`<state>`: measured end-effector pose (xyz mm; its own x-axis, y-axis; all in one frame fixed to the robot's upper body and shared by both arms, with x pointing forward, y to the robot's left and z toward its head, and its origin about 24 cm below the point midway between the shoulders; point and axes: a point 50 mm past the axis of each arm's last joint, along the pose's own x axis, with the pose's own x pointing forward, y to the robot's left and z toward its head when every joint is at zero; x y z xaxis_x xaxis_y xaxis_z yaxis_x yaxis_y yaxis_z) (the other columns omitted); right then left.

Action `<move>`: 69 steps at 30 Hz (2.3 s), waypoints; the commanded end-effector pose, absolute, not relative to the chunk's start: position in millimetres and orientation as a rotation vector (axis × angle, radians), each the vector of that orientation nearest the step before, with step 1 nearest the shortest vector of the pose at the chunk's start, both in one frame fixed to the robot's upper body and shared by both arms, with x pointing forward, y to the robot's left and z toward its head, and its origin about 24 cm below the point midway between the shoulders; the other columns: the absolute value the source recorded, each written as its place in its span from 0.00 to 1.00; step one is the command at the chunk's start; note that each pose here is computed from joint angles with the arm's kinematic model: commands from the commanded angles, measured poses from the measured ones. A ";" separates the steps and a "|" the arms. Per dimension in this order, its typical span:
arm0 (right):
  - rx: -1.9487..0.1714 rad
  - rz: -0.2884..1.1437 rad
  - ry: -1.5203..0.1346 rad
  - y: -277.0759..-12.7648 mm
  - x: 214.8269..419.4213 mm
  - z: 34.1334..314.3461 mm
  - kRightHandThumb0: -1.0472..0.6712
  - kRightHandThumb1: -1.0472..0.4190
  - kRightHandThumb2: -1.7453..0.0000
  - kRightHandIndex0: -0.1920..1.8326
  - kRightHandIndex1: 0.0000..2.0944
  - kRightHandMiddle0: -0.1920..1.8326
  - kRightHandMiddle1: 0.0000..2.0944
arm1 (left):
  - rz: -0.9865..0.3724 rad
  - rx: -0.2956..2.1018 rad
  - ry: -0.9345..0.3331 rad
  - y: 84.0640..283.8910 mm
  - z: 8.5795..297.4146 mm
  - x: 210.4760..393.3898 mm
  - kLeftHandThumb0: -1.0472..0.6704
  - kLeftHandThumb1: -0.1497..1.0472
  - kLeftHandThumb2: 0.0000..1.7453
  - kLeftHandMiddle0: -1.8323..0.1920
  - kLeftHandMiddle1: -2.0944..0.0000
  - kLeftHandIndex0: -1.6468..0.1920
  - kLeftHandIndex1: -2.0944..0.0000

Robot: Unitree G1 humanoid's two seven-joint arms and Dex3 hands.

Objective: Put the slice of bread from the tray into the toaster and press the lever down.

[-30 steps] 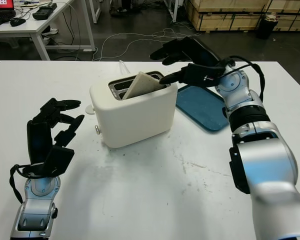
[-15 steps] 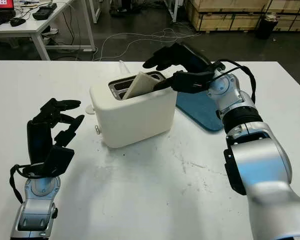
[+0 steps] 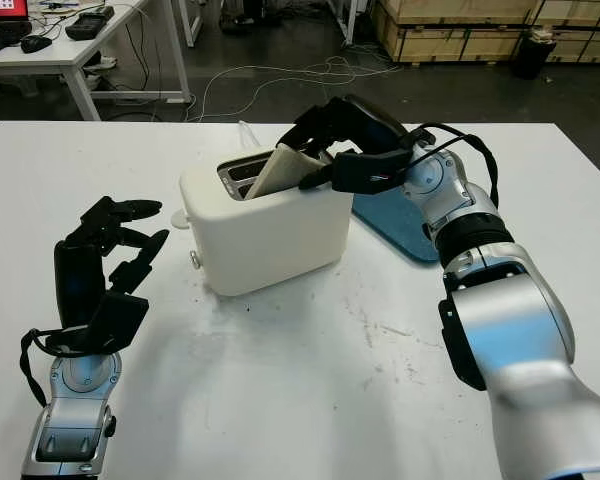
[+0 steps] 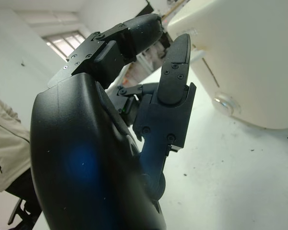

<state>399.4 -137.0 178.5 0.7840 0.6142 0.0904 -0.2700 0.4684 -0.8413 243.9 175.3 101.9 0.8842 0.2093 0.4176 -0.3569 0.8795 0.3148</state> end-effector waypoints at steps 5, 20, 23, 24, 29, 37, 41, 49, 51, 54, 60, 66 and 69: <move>-0.955 0.550 -0.465 -131.1 398.9 183.0 0.48 0.23 0.98 0.67 0.23 0.69 0.04 | 0.305 0.400 -0.381 175.0 99.6 242.7 0.42 0.89 0.06 0.61 0.33 0.55 0.61; -0.933 0.397 -0.557 -131.0 397.0 177.3 0.24 0.09 0.82 0.62 0.83 0.52 0.82 | 0.306 0.391 -0.383 174.6 98.7 242.8 0.44 0.89 0.06 0.62 0.33 0.56 0.60; -0.952 0.397 -0.554 -129.4 398.2 179.1 0.27 0.09 0.82 0.61 0.83 0.50 0.83 | 0.304 0.389 -0.379 174.5 98.3 243.1 0.44 0.89 0.05 0.62 0.33 0.56 0.60; -0.966 0.393 -0.559 -128.4 398.6 180.2 0.28 0.09 0.82 0.61 0.83 0.50 0.83 | 0.303 0.390 -0.379 174.4 98.1 243.3 0.44 0.89 0.05 0.62 0.33 0.56 0.60; -1.026 0.394 -0.588 -120.3 402.1 193.2 0.29 0.09 0.84 0.62 0.83 0.51 0.83 | 0.293 0.390 -0.377 173.7 97.9 243.8 0.43 0.89 0.06 0.62 0.32 0.56 0.60; -1.240 0.463 -0.648 -102.3 404.9 214.6 0.30 0.09 0.85 0.64 0.83 0.52 0.83 | 0.292 0.394 -0.379 172.2 98.6 244.7 0.43 0.89 0.05 0.62 0.32 0.56 0.59; -1.343 0.507 -0.686 -94.6 403.8 220.9 0.30 0.09 0.86 0.64 0.83 0.52 0.83 | 0.291 0.393 -0.378 172.0 99.0 244.8 0.43 0.89 0.06 0.62 0.32 0.56 0.59; -1.528 0.557 -0.721 -84.4 404.1 245.5 0.31 0.09 0.89 0.64 0.83 0.52 0.83 | 0.288 0.394 -0.378 171.4 99.4 245.5 0.43 0.89 0.06 0.62 0.32 0.56 0.59; -1.556 0.571 -0.739 -82.1 403.0 250.1 0.31 0.09 0.89 0.64 0.83 0.53 0.83 | 0.288 0.397 -0.376 171.2 99.3 245.4 0.43 0.89 0.06 0.62 0.32 0.57 0.59; -1.623 0.601 -0.769 -78.9 401.0 252.4 0.32 0.09 0.90 0.65 0.83 0.52 0.83 | 0.288 0.388 -0.373 170.6 98.9 245.4 0.43 0.89 0.06 0.62 0.32 0.57 0.59; -1.707 0.615 -0.821 -77.8 399.3 250.6 0.35 0.09 0.95 0.65 0.83 0.52 0.83 | 0.293 0.399 -0.375 171.0 99.0 245.2 0.43 0.89 0.06 0.62 0.32 0.56 0.59; -1.808 0.583 -0.846 -79.7 401.1 252.3 0.33 0.09 0.94 0.66 0.83 0.52 0.83 | 0.293 0.392 -0.371 170.6 99.2 244.9 0.43 0.89 0.06 0.62 0.32 0.57 0.59; -1.830 0.577 -0.835 -81.0 402.1 253.1 0.34 0.09 0.95 0.65 0.83 0.52 0.83 | 0.294 0.392 -0.368 170.6 99.0 244.9 0.42 0.89 0.06 0.62 0.32 0.57 0.58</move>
<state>400.9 -79.7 242.0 0.6358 0.7712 -0.0316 0.2486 -0.2434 -0.9375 244.6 171.4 99.0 0.8912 0.2051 0.4045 -0.3442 0.8867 0.3086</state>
